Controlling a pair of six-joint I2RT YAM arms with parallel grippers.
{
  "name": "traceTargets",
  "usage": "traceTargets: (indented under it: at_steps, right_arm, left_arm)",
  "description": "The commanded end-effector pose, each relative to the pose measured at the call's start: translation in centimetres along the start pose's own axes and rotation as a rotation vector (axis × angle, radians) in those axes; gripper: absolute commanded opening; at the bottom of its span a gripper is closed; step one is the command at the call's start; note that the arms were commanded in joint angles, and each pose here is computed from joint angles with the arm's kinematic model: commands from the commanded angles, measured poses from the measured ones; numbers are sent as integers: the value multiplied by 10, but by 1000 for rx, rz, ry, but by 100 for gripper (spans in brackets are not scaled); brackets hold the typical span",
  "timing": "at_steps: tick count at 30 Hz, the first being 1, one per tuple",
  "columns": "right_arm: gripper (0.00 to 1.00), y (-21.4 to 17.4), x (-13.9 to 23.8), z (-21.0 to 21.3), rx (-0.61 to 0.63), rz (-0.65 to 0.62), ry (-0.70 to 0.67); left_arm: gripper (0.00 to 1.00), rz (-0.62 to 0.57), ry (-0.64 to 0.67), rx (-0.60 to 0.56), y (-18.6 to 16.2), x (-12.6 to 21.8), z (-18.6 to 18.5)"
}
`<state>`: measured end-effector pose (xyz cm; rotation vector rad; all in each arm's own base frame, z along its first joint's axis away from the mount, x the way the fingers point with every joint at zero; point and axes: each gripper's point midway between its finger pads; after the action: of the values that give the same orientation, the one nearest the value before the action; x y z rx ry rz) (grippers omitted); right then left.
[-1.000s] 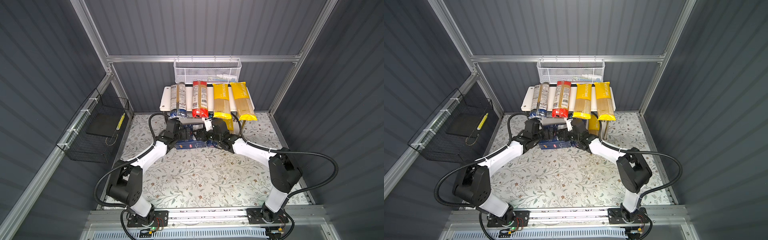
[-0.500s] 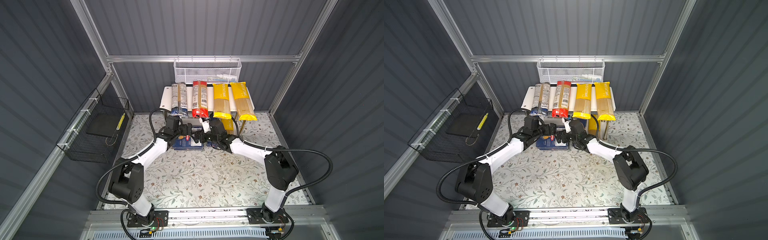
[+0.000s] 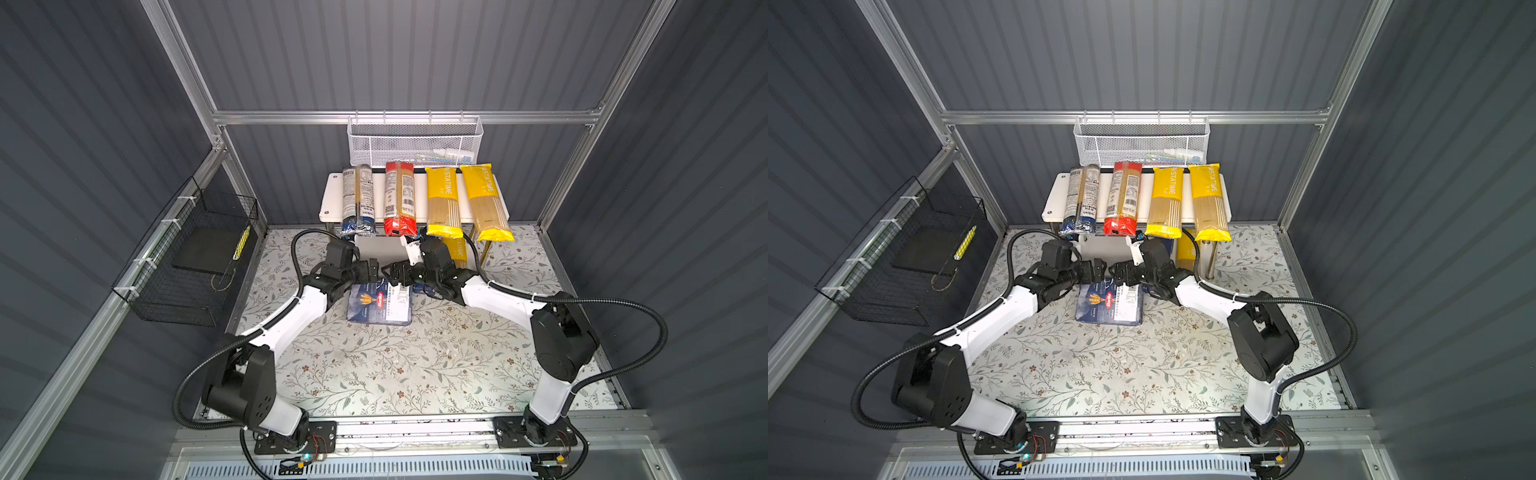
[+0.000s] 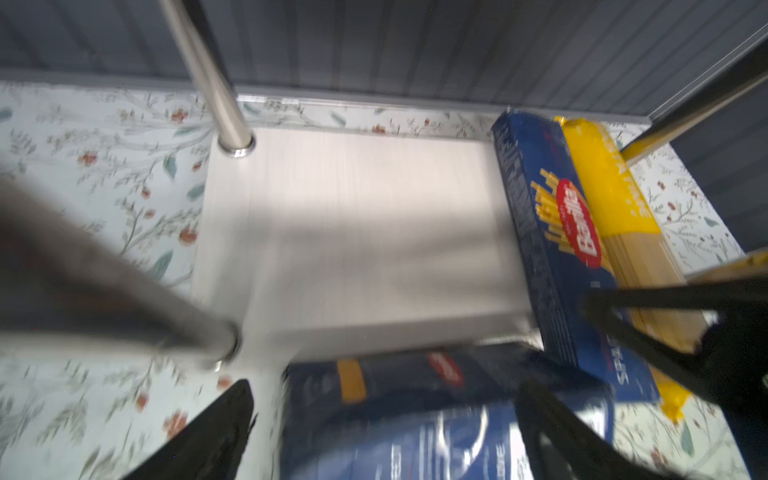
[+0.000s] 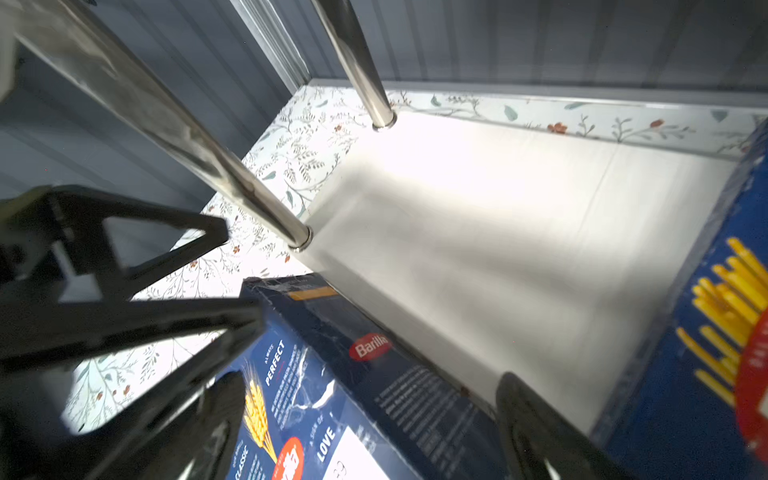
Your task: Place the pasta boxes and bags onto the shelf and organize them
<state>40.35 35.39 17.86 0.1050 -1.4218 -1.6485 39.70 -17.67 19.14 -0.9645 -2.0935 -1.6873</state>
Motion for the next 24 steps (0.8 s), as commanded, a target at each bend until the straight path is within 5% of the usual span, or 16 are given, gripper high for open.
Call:
traceTargets:
  at_steps: [1,9,24]
  right_arm:
    - [95,-13,20,4,1,61,6]
    - [95,-50,76,13,-78,179,-8]
    - [93,-132,65,23,-229,293,12]
  left_arm:
    - [99,55,59,65,-27,31,16]
    - [99,77,81,130,-69,76,35]
    - [99,100,-94,96,-106,25,18]
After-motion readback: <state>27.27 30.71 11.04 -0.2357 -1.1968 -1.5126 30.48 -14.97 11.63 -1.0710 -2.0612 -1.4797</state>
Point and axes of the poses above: each gripper's point midway between its finger pads, its own x axis back along the fingers, its own z axis along the line the jaws close on, y = z × x, and after that the axes turned 3 degrees about x, right-handed
